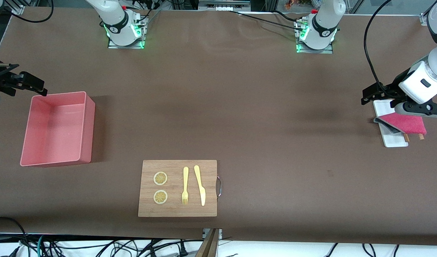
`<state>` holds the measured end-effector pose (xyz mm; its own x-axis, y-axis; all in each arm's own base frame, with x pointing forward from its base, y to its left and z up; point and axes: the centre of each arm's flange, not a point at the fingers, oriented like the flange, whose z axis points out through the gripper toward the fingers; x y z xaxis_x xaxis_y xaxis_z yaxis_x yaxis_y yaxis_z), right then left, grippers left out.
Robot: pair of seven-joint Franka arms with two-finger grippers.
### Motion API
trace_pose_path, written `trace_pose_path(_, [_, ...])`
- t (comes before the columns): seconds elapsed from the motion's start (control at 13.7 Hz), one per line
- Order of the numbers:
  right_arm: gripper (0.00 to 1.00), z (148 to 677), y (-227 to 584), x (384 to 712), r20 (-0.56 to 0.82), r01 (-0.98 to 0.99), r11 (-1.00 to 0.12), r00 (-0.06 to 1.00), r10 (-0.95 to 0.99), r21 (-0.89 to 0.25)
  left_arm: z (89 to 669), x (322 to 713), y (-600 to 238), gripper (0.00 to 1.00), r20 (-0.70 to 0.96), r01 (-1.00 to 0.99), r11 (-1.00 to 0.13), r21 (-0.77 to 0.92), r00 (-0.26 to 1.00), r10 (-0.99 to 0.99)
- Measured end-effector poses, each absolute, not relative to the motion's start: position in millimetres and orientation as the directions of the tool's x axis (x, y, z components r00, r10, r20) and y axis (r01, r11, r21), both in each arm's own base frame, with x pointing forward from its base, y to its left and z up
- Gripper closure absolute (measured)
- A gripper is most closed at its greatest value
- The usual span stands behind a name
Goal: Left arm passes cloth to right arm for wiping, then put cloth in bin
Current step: 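Lower the left gripper onto the pink cloth on the white tray and grasp it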
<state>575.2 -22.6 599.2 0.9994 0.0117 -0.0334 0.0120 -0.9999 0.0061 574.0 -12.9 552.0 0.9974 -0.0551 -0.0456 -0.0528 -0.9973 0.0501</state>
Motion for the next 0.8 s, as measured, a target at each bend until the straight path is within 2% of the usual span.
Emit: trace_pose_path(0.8, [0.00, 599.1, -22.7, 577.3, -0.028, 0.012, -1.000, 1.000, 0.012, 0.006, 547.1, 577.2, -6.6, 0.00, -0.056, -0.040, -0.998, 0.050, 0.998, -0.043])
